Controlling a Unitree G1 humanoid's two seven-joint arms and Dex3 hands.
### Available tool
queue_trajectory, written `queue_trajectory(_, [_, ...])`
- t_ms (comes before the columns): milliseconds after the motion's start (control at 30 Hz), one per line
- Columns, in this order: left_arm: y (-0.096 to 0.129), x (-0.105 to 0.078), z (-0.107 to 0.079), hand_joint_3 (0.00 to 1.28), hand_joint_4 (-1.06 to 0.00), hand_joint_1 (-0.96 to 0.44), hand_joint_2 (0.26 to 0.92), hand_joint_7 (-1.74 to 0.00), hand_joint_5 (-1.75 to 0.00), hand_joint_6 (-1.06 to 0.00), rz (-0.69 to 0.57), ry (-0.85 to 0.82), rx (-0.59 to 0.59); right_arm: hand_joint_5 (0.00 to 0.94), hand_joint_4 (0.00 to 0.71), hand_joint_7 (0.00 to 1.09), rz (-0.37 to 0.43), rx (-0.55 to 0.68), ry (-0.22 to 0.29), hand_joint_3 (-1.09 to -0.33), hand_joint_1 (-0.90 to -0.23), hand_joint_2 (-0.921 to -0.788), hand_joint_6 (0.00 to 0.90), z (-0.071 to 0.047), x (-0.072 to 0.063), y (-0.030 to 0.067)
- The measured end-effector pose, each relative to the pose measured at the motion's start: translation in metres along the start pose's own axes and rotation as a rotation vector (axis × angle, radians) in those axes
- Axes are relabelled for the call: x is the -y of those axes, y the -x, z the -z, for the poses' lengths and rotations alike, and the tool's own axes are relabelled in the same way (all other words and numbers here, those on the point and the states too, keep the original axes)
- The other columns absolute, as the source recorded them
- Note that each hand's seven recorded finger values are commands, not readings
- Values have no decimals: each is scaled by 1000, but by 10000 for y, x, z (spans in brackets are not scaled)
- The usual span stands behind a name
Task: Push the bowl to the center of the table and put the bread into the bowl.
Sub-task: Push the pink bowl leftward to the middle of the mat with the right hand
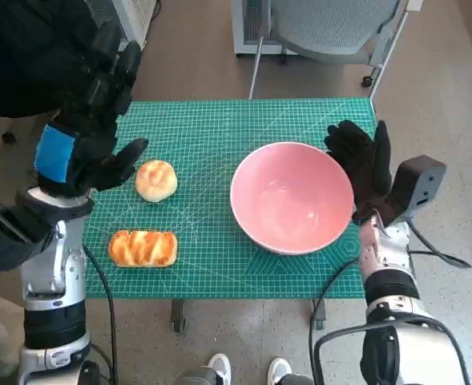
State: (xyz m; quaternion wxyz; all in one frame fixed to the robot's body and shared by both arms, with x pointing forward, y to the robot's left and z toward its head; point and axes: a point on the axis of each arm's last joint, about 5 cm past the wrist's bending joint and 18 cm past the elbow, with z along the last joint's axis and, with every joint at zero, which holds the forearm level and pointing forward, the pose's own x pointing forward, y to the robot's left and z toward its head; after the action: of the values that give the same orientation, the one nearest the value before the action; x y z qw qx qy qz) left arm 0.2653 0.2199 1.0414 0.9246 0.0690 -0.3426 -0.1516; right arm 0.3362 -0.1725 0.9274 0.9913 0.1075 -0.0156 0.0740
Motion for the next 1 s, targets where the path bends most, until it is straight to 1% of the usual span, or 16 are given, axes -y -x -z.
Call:
queue_trajectory(300, [41, -11, -15, 387, 1, -573, 921, -97, 1, 1, -13, -3, -5, 6, 259, 20, -20, 4, -7, -880, -671, -921, 307, -6, -80, -32])
queue_trajectory(467, [85, -33, -24, 377, 1, -579, 921, -103, 1, 1, -30, -11, -9, 4, 258, 18, -44, 13, -19, -885, -680, -921, 303, -25, -177, -73])
queue_trajectory(733, [144, -65, -26, 360, 1, -587, 921, -115, 1, 1, -50, -22, -20, 1, 254, 15, -81, 9, -37, -890, -670, -921, 298, -17, -335, -115])
queue_trajectory(1000, [195, -97, -37, 354, 1, -605, 921, -135, 1, 1, -71, -40, -30, 1, 254, 15, -110, 10, -30, -891, -649, -921, 297, -41, -429, -150])
